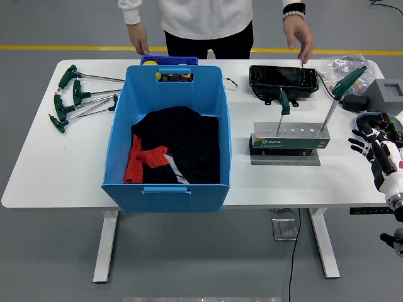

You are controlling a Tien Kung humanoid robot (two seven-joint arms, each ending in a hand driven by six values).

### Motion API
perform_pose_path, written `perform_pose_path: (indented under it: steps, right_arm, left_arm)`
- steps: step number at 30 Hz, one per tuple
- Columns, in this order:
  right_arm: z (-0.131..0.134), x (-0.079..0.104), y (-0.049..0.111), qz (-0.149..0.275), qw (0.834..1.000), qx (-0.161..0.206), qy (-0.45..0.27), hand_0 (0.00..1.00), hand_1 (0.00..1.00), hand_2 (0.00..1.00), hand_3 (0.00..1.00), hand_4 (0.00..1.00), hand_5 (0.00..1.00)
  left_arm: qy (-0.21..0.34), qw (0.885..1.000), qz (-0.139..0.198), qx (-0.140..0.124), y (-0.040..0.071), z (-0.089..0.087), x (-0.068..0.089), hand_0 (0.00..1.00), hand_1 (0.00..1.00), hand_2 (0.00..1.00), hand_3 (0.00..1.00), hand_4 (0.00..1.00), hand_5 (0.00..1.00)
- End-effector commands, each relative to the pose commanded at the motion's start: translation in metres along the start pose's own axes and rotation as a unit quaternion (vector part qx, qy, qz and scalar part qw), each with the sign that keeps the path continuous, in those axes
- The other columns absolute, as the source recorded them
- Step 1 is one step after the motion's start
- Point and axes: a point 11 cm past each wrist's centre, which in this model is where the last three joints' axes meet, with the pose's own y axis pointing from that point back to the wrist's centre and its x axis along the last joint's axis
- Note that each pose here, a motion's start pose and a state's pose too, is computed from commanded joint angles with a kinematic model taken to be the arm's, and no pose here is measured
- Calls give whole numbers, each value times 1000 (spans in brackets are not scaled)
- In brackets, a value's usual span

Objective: Lift tool from toolbox,place it in box,lift tool from toolbox,place it in box

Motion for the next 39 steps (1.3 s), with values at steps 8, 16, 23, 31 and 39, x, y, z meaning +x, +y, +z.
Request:
perform_pose_path:
  steps: [8, 16, 23, 31, 39]
  right_arm:
    - [0, 1, 0, 1, 1000, 0, 0, 789, 701, 776, 779, 998, 827]
    - [-2, 2, -1, 3, 1000, 2, -1, 789, 701, 776, 779, 998, 827]
    - [-3, 3, -1, 5, 1000, 4, -1, 789, 701, 777, 779, 998, 827]
    - [-9, 13, -2, 37, 999, 18, -1, 788, 701, 777, 787, 998, 827]
    - [-28, 34, -3, 92, 984, 55, 144, 803, 777, 876, 898, 998, 687]
  left_arm:
    - [-4, 1000, 8, -9, 0, 7, -4, 798, 845, 880, 808, 745, 654]
    - [-2, 1000, 15, -18, 0, 13, -6, 785, 835, 870, 807, 771, 676]
    - [-6, 1000, 15, -23, 0, 17, -7, 782, 829, 864, 809, 776, 683]
    - [-9, 1000, 16, -25, 0, 18, -7, 778, 827, 860, 802, 777, 684]
    - [-11, 999, 18, -25, 0, 18, -6, 775, 821, 855, 798, 778, 685]
